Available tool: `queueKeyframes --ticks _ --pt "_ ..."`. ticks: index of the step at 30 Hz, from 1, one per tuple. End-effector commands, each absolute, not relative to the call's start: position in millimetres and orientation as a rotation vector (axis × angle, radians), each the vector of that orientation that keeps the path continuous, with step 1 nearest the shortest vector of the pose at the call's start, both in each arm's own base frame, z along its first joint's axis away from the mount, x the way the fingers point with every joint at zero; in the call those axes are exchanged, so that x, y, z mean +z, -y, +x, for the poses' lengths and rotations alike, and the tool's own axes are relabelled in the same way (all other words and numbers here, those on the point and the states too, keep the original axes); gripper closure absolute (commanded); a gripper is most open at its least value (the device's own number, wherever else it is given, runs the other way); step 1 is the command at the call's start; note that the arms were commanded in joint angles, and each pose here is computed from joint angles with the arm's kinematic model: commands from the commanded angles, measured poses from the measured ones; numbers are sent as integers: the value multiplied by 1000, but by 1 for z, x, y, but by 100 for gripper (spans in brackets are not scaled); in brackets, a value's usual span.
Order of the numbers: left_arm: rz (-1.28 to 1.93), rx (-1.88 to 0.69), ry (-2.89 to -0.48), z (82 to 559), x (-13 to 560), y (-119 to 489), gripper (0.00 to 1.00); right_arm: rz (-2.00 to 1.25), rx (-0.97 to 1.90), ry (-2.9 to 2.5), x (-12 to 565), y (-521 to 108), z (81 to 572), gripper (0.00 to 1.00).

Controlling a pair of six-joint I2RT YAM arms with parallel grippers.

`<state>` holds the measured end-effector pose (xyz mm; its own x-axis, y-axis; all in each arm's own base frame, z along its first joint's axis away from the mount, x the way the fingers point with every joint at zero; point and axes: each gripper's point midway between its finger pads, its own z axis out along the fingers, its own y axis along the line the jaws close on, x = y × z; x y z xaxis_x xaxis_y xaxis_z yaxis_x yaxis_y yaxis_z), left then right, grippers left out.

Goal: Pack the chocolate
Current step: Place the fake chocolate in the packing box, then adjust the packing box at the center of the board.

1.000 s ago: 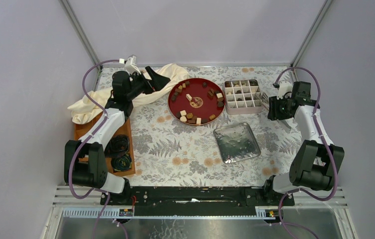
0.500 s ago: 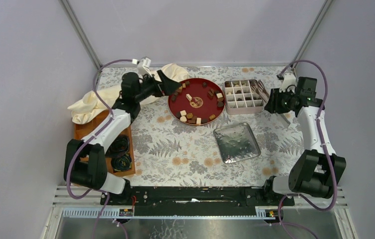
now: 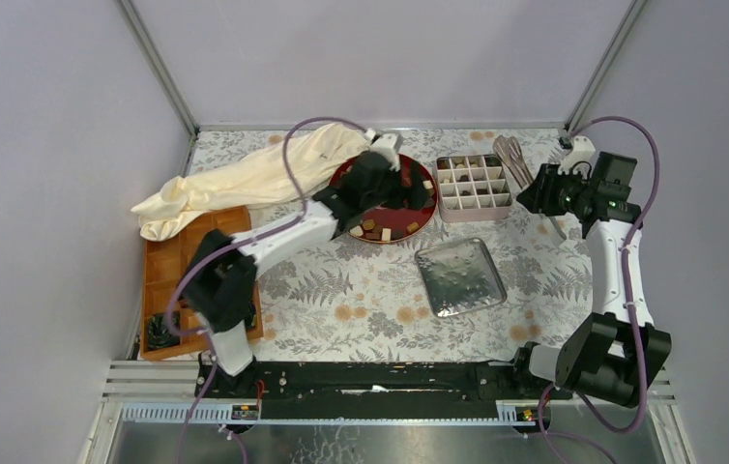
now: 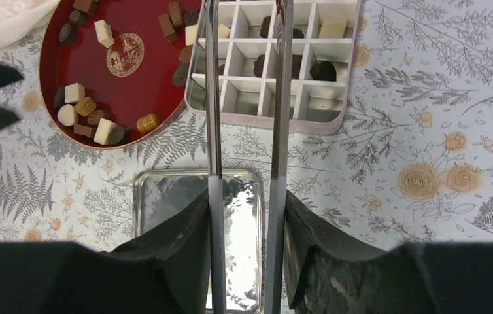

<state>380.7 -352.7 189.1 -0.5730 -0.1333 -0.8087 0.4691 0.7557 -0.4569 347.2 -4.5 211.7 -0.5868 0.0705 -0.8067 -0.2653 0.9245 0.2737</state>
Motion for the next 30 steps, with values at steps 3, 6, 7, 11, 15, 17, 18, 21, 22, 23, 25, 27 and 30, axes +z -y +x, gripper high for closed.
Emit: queueKeyframes --ticks 3,6,7,11,15,17,18,21,22,23,25,27,30 --pt "-102 -369 -2234 450 151 354 25 -163 451 -2058 236 4 350 55" --pt "-117 -331 -2243 463 138 366 42 -164 438 -2052 238 5 349 55" --pt "-119 -330 -2240 466 136 369 46 -166 435 -2050 238 5 349 55" --pt "-87 -313 -2220 485 126 383 52 -166 429 -2046 239 6 348 55" --pt "-16 -372 -2206 497 117 403 49 -165 426 -2048 239 7 348 55" --pt "-5 -414 -2186 501 116 412 47 -167 427 -2049 238 7 348 55" --pt "-7 -424 -2178 503 114 415 45 -168 426 -2049 238 7 348 55" --pt "-11 -440 -2167 509 108 421 42 -169 425 -2053 236 7 348 55" --pt "-12 -448 -2164 510 106 423 42 -169 422 -2055 236 8 348 55" --pt "-12 -455 -2161 512 104 425 42 -170 422 -2056 235 8 348 55" --pt "-12 -482 -2149 514 104 431 43 -172 418 -2060 234 8 348 55" --pt "-16 -500 -2139 515 103 434 44 -173 414 -2062 233 9 348 55" --pt "-17 -515 -2129 518 102 438 48 -173 413 -2063 233 9 348 55"
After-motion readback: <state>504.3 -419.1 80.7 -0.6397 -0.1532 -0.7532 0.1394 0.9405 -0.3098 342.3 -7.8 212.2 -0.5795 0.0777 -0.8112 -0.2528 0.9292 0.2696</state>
